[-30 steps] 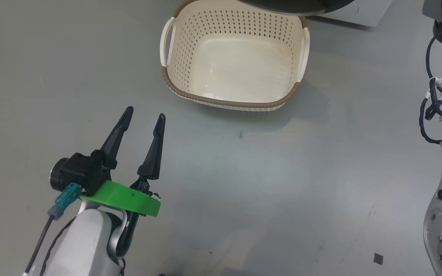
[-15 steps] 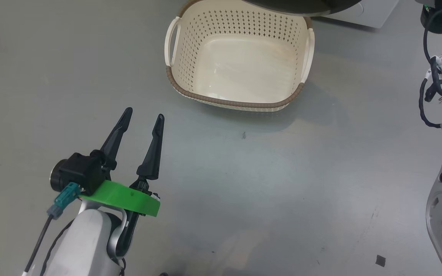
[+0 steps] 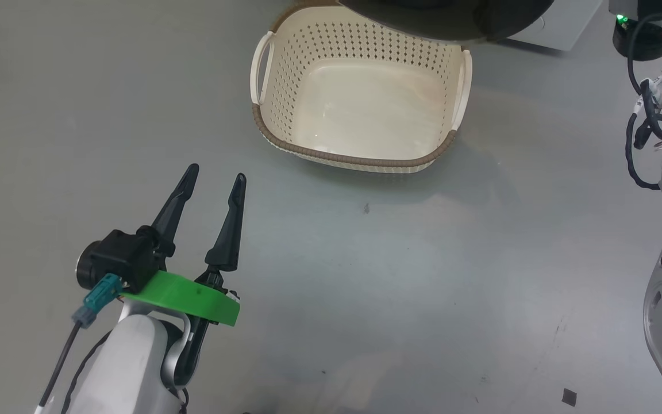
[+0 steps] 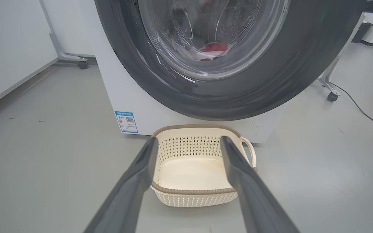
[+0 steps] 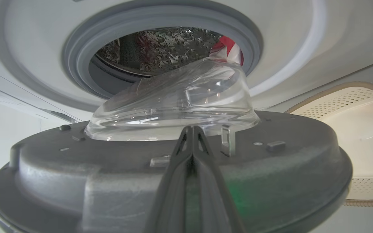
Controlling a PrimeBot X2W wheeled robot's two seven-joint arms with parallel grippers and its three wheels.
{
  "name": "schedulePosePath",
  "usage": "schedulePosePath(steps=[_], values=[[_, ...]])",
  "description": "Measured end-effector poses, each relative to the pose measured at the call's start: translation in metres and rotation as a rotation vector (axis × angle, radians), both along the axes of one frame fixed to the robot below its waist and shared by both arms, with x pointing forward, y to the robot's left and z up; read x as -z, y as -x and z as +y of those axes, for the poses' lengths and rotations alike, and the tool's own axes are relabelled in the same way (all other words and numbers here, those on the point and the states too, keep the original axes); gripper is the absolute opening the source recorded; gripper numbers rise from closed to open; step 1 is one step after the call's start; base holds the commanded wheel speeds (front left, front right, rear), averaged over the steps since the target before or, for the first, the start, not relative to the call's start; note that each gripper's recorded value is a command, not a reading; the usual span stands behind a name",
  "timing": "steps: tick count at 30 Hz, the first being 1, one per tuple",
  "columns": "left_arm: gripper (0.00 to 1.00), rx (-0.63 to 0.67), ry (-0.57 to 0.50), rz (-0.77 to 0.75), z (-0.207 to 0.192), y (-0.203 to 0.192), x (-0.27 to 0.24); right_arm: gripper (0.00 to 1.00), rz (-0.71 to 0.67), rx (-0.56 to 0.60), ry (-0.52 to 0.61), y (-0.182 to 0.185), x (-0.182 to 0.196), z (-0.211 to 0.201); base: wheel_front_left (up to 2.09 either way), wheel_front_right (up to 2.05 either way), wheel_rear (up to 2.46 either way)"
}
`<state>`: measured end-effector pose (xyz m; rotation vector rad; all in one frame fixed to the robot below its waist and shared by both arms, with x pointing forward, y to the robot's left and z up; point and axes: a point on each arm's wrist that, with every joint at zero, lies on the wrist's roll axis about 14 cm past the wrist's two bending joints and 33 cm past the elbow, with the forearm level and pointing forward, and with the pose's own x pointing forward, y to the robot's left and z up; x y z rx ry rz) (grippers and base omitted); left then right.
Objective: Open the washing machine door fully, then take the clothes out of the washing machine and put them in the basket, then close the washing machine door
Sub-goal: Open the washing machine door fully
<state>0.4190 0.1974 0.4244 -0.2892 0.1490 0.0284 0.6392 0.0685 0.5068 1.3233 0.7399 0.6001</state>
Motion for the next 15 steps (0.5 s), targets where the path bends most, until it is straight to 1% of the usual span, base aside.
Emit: schedulePosePath(steps=[9, 15], values=[[1.00, -0.011, -0.003, -0.026, 0.004, 0.004, -0.012, 0.00, 0.025, -0.107, 0.008, 0.026, -0.002, 0.018, 0.00, 0.00, 0.00], [1.00, -0.014, -0.004, -0.047, 0.004, 0.007, -0.021, 0.00, 0.050, -0.148, 0.016, 0.044, 0.000, 0.023, 0.00, 0.00, 0.00]])
